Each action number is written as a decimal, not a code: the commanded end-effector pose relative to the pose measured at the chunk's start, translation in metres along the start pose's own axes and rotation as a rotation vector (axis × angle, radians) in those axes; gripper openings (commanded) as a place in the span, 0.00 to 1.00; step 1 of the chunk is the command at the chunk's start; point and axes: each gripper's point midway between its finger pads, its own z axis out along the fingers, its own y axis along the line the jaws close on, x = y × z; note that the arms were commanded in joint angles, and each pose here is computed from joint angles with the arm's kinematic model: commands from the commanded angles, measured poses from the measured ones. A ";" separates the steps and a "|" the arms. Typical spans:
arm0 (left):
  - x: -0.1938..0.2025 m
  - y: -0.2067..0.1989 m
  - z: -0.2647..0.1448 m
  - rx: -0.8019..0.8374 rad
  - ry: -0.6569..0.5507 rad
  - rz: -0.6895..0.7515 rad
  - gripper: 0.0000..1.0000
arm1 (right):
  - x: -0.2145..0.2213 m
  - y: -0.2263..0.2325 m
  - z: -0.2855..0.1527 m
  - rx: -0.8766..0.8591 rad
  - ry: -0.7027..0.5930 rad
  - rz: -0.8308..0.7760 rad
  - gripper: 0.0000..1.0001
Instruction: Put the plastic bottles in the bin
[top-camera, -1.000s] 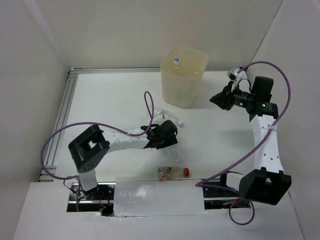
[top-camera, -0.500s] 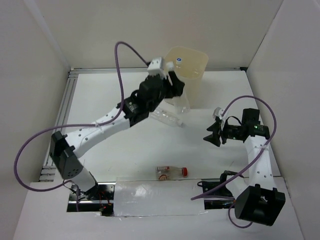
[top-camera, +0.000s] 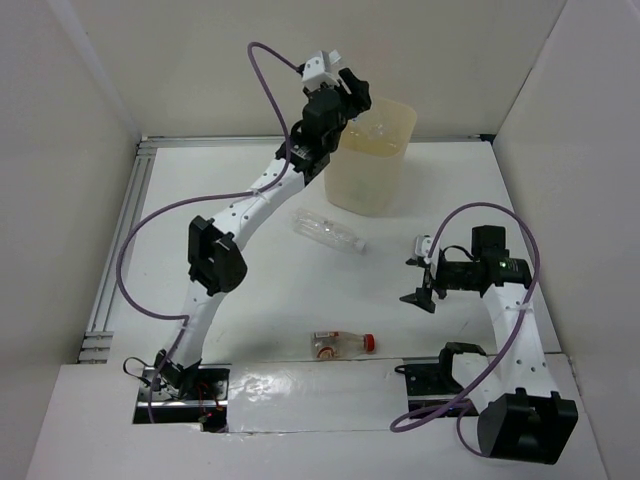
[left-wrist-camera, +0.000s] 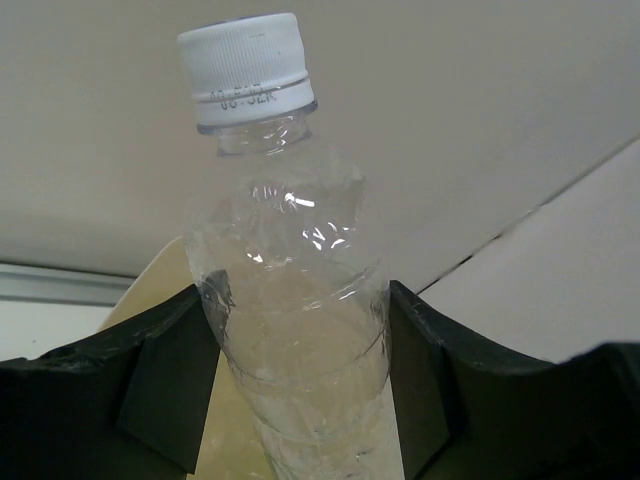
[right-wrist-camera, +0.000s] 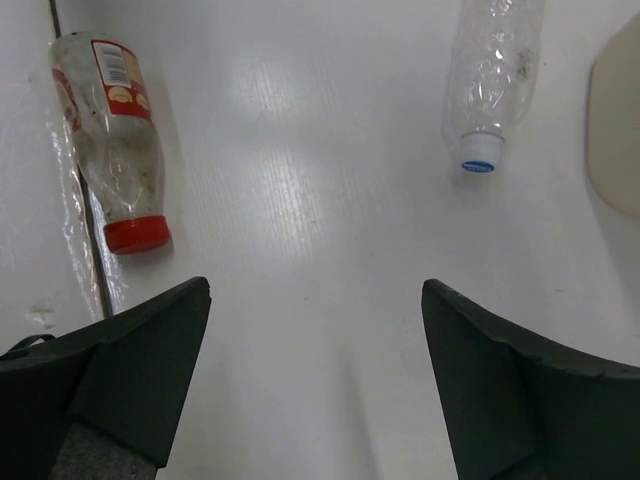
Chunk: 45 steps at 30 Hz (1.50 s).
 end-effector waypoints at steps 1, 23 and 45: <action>-0.001 0.011 0.008 -0.031 -0.058 0.076 0.46 | -0.008 -0.001 0.003 0.002 -0.025 -0.056 0.95; -0.036 0.078 -0.208 -0.009 0.144 0.242 0.99 | -0.001 0.105 0.125 -0.597 0.104 -0.259 0.99; 0.072 0.211 -0.395 -0.243 0.423 0.090 0.99 | -0.025 0.080 0.184 -0.433 0.272 -0.285 0.00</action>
